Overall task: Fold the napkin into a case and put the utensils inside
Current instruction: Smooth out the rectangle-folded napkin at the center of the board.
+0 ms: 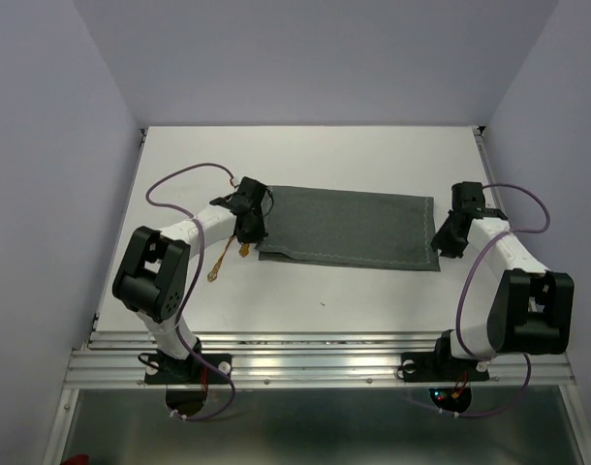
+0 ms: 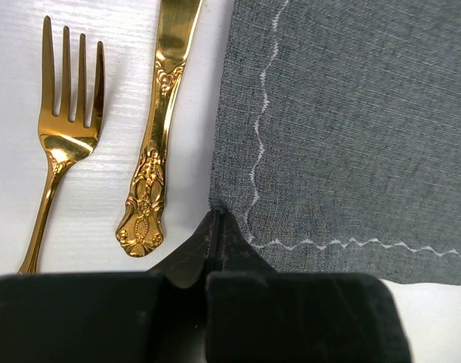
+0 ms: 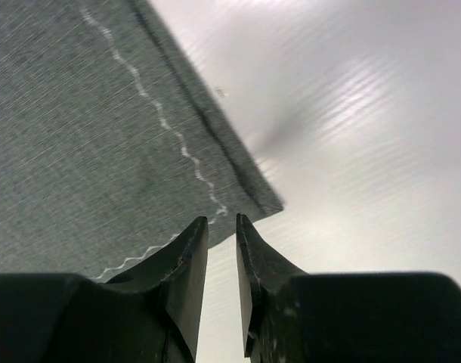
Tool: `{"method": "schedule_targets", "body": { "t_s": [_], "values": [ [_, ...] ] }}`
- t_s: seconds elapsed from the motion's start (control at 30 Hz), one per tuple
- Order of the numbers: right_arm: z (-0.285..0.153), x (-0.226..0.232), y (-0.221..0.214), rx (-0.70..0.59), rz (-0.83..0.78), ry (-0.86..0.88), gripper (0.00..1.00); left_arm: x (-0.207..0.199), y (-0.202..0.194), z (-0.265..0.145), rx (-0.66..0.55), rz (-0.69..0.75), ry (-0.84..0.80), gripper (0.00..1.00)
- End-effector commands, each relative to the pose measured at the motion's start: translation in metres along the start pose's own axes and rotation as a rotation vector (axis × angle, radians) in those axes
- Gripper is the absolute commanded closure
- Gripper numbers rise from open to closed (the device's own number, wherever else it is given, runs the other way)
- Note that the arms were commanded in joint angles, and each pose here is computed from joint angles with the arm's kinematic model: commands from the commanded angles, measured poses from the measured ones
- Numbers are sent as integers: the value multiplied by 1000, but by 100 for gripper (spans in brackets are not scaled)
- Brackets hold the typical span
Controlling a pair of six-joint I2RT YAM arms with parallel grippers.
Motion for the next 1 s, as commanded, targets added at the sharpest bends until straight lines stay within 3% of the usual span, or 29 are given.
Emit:
{"method": "schedule_targets", "body": {
  "t_s": [0.0, 0.53, 0.97],
  "values": [
    [-5, -19, -1, 11, 40, -69, 71, -11, 11, -26, -38, 15, -75, 100],
    [31, -12, -22, 116, 79, -1, 72, -9, 7, -17, -8, 58, -73, 100],
    [27, 31, -61, 162, 19, 67, 72, -6, 30, -18, -48, 23, -71, 100]
  ]
}}
Point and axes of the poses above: each gripper's point midway between its finger pads, its own z axis out along the fingers, its own x axis along the line the jaws close on, y = z × x, the point moved 9 cm from there along -z, back along the fingers, and after that the axes turned 14 degrees about -z, right-handed, at the moved point
